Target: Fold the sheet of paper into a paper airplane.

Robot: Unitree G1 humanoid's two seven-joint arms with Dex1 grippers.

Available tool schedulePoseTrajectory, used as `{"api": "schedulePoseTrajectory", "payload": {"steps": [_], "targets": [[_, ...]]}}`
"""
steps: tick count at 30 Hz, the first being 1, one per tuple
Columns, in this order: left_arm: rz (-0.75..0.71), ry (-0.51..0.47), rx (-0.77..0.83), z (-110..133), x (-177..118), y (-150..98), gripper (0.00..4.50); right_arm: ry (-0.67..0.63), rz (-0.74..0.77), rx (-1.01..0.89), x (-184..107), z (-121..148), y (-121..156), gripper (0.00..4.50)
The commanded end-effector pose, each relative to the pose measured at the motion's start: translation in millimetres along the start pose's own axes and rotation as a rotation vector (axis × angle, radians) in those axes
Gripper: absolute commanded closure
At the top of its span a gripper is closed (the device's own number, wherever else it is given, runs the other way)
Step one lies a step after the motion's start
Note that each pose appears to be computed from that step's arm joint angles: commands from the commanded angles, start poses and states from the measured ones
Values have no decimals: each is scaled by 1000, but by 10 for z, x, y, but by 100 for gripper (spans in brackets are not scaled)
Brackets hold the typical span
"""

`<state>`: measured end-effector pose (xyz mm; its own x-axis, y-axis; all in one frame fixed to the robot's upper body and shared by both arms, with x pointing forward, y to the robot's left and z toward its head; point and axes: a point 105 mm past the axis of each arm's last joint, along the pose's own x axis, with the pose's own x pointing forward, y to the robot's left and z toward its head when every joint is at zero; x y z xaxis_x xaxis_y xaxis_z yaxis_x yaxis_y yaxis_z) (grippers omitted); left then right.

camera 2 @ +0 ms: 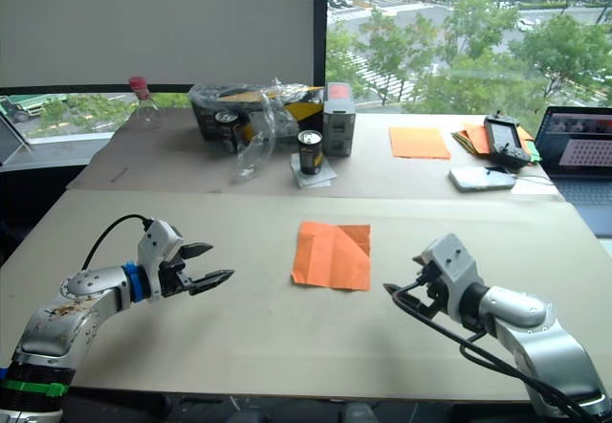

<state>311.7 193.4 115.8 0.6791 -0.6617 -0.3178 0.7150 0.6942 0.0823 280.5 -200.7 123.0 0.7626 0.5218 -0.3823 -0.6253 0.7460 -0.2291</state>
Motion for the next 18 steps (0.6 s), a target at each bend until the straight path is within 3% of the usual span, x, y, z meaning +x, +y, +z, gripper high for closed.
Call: {"api": "schedulePoseTrajectory", "payload": {"steps": [1,4,10,13,18], "targets": [[-28,-102,-30,267,-33,-3,0,-16,-26,-40,-79,91,-82,3],[-122,-166,-66,560,35,-109,0,10,-19,-47,-136,119,-108,3],[-217,-127,9,677,117,-242,0,52,32,-78,-177,176,-27,3],[-242,-77,57,666,148,-260,73,75,67,-100,-167,210,29,0],[-251,-6,116,603,160,-235,243,81,76,-142,1,321,-28,157]]}}
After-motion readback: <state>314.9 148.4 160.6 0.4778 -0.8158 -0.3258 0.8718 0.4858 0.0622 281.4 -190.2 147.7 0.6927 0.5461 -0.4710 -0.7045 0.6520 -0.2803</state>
